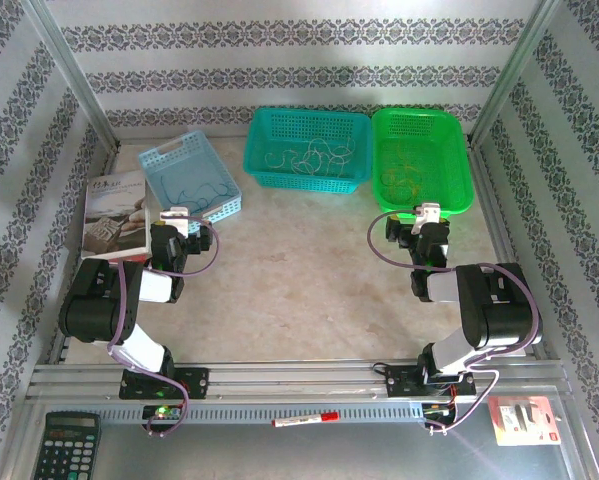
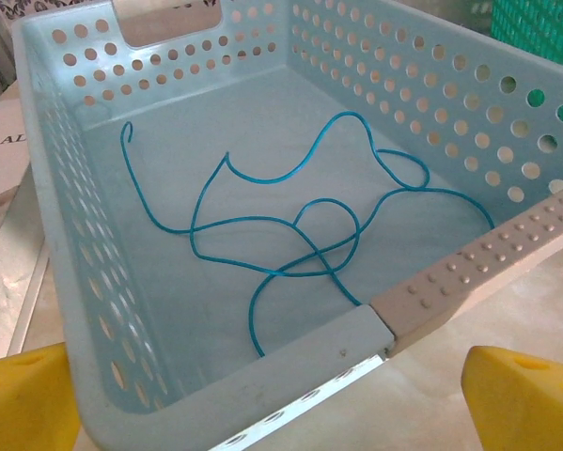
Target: Untangle the cables
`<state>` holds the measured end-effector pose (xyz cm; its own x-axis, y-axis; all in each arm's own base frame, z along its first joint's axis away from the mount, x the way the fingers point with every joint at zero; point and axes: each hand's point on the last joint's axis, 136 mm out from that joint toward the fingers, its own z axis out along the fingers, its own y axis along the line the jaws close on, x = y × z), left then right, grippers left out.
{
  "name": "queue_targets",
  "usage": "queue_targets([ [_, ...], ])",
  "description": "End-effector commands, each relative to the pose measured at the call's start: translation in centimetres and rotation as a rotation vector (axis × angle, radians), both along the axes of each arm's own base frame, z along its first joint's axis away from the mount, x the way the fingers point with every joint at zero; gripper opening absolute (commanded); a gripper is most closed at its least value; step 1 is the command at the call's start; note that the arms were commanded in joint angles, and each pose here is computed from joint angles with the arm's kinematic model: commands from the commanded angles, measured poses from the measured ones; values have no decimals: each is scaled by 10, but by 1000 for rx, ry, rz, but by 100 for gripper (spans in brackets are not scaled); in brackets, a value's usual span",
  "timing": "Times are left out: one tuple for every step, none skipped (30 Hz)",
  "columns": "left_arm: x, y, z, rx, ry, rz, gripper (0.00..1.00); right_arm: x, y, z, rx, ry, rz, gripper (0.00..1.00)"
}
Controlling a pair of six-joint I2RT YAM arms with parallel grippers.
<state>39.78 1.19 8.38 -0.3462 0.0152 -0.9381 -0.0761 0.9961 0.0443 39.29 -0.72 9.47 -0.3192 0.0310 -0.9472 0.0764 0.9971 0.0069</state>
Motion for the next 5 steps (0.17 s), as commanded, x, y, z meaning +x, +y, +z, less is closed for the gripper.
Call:
queue_targets([
  [3,2,4,-18,-9,2,100,6,3,12,31,-37,31,98],
  [3,2,4,-18,-10,3,100,6,3,12,30,-37,35,98],
  [3,2,4,-18,-12,3,100,5,4,12,25,-41,35,98],
  [2,2,4,-17,-11,2,100,2,3,13,14,-49,25,98],
  [2,2,4,-15,-13,1,100,2,1,19,-10,-72,-10,98],
])
